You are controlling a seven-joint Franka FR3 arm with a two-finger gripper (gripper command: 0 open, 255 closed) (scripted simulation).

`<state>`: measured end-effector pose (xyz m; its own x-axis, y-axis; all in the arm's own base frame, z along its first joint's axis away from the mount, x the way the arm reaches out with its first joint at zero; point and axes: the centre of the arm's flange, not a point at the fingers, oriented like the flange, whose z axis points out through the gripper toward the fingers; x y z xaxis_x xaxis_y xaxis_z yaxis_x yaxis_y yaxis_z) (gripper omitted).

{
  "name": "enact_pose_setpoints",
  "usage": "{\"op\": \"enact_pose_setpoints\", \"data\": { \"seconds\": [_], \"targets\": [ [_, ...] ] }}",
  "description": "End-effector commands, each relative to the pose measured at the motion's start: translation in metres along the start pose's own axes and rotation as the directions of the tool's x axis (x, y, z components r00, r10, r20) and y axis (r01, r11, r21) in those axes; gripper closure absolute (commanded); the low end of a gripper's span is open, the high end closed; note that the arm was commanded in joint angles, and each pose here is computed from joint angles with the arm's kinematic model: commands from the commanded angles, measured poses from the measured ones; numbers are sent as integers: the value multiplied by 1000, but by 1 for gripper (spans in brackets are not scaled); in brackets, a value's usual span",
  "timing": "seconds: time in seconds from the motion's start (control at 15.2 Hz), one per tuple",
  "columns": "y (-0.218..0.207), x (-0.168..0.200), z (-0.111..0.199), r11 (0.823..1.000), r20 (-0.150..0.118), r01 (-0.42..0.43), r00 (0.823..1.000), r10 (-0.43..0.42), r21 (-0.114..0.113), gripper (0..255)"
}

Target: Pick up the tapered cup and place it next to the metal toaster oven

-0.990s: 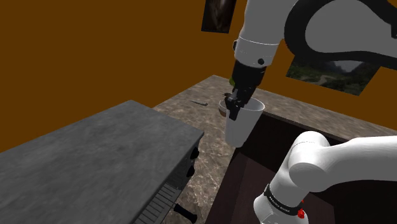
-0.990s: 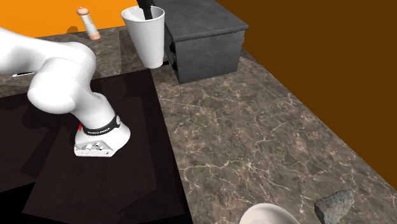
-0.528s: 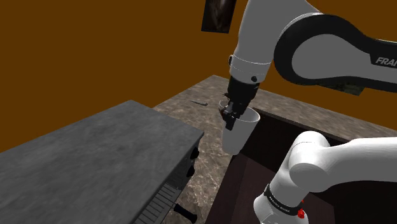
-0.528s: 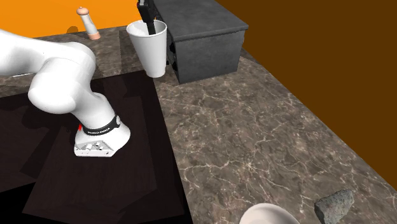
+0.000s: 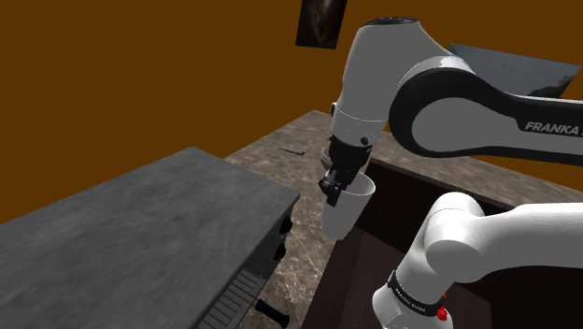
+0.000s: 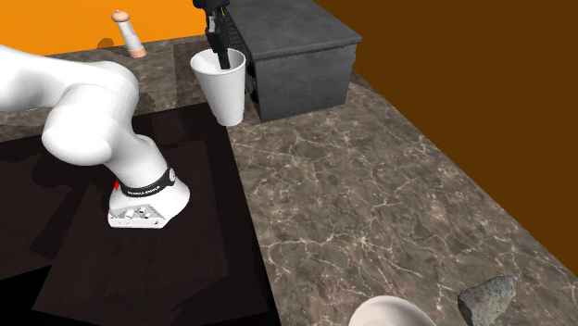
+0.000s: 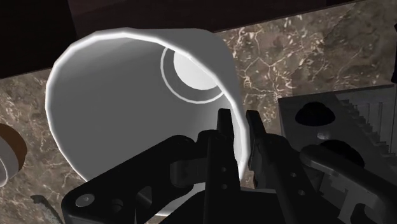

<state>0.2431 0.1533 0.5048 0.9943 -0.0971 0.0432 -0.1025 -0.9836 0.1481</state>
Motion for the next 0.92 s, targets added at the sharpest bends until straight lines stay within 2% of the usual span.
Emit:
{"op": "enact_pose_setpoints", "data": {
  "seconds": [0.0, 0.86],
  "targets": [
    [-1, 0, 10, 1000, -1, 0, 1000, 0, 0, 255],
    [-11, -3, 78, 1000, -1, 0, 1000, 0, 0, 255]
  ]
}}
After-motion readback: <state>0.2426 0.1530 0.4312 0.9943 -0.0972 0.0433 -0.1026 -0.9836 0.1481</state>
